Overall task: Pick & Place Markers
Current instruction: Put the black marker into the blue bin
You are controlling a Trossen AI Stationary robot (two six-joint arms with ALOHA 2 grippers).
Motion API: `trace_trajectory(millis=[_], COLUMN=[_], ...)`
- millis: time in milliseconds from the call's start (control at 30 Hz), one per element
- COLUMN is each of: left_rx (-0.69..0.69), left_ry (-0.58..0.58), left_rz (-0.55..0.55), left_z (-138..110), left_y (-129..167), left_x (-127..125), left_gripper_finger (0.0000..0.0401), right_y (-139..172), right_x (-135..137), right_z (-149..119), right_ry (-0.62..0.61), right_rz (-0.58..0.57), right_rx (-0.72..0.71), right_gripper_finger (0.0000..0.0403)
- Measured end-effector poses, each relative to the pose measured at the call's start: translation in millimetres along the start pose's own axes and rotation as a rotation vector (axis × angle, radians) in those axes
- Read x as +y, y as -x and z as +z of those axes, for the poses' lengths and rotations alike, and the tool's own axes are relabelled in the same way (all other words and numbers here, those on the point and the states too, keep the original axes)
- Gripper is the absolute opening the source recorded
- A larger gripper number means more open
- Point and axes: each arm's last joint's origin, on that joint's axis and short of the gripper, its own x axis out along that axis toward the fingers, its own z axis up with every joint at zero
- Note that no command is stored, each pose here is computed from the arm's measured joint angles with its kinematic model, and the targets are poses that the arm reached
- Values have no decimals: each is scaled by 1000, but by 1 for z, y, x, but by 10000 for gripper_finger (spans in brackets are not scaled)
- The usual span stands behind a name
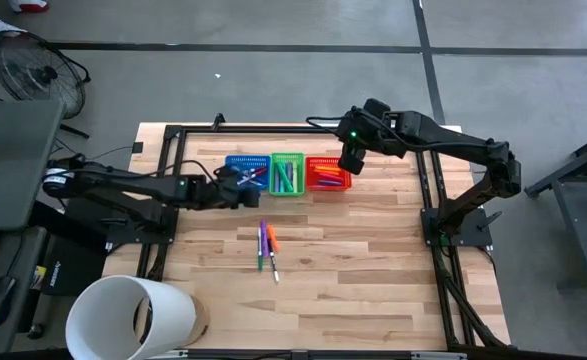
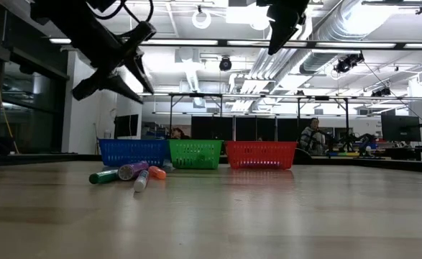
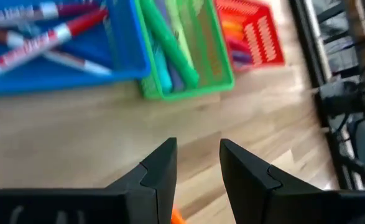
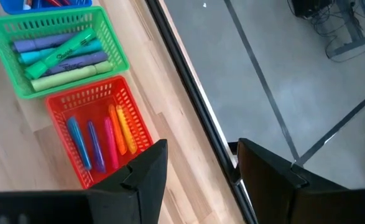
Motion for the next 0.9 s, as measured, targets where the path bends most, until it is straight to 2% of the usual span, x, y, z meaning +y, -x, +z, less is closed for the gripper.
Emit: trace_trajectory(millis=[267, 400, 733, 900], left_rx=[96, 156, 249, 338], left_ry=[21, -6, -81, -103], left_rz=[57, 143, 257, 327], left_z=[-28, -36, -33, -38], left_y=[-13, -16, -14, -19], left_x=[1, -2, -27, -28], left_gripper_finger=[120, 120, 120, 120], right_y=[-4, -6, -8, -8], right_x=[-7, -11, -14, -14], right_z=[0, -1, -1, 0], right_ry=[-24, -30, -23, -21], right_rz=[37, 51, 49, 49], right_rx=[6, 11, 8, 4], right_gripper_finger=[183, 183, 183, 183])
